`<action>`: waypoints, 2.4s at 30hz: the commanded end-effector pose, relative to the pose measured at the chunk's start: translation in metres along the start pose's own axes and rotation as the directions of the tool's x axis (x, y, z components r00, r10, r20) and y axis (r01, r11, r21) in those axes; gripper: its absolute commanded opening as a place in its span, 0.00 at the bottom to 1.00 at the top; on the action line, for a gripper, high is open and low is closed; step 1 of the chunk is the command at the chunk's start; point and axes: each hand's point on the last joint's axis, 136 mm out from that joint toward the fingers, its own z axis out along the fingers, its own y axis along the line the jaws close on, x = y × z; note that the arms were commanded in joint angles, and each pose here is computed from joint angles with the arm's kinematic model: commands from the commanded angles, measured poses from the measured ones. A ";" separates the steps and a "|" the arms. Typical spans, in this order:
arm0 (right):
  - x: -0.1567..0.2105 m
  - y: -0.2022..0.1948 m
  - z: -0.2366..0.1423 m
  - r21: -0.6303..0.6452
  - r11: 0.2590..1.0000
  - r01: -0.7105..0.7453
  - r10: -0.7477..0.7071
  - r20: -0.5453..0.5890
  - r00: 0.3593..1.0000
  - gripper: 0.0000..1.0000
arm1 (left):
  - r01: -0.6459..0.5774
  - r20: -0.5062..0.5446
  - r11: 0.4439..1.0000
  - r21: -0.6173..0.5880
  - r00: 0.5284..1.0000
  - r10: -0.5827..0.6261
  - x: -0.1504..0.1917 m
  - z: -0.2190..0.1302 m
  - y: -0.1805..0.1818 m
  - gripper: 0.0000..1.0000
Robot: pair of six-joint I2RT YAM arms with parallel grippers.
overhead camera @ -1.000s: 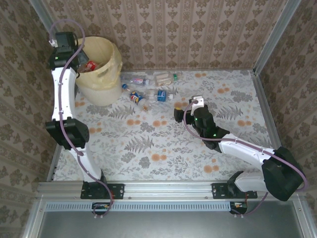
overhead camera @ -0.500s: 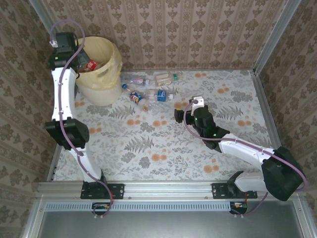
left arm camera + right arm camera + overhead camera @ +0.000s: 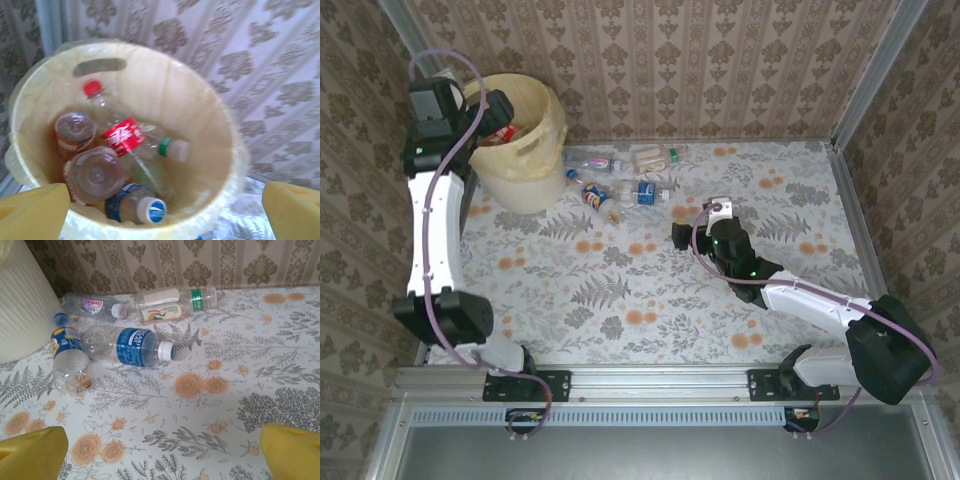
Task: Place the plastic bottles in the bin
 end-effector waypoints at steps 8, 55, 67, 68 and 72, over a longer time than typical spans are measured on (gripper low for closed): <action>0.004 0.000 0.006 -0.008 0.997 -0.082 0.082 -0.010 0.997 1.00 | 0.007 0.021 0.997 0.077 1.000 -0.009 0.043 -0.021 -0.045 1.00; 0.021 -0.007 0.034 -0.124 0.990 0.072 -0.100 -0.234 0.967 1.00 | -0.023 -0.500 0.963 0.270 0.851 0.161 0.288 0.147 -0.178 1.00; 0.026 -0.017 0.015 -0.090 0.995 0.040 -0.059 -0.218 0.974 1.00 | -0.096 -0.539 0.969 -0.228 0.841 -0.043 0.311 0.164 -0.057 1.00; 0.026 -0.017 0.014 -0.093 0.995 0.038 -0.058 -0.218 0.974 1.00 | -0.085 -0.535 0.969 -0.233 0.843 -0.054 0.312 0.168 -0.054 1.00; 0.025 -0.019 0.011 -0.082 0.996 0.038 -0.054 -0.213 0.976 1.00 | -0.067 -0.537 0.957 -0.282 0.837 -0.100 0.317 0.181 -0.040 0.99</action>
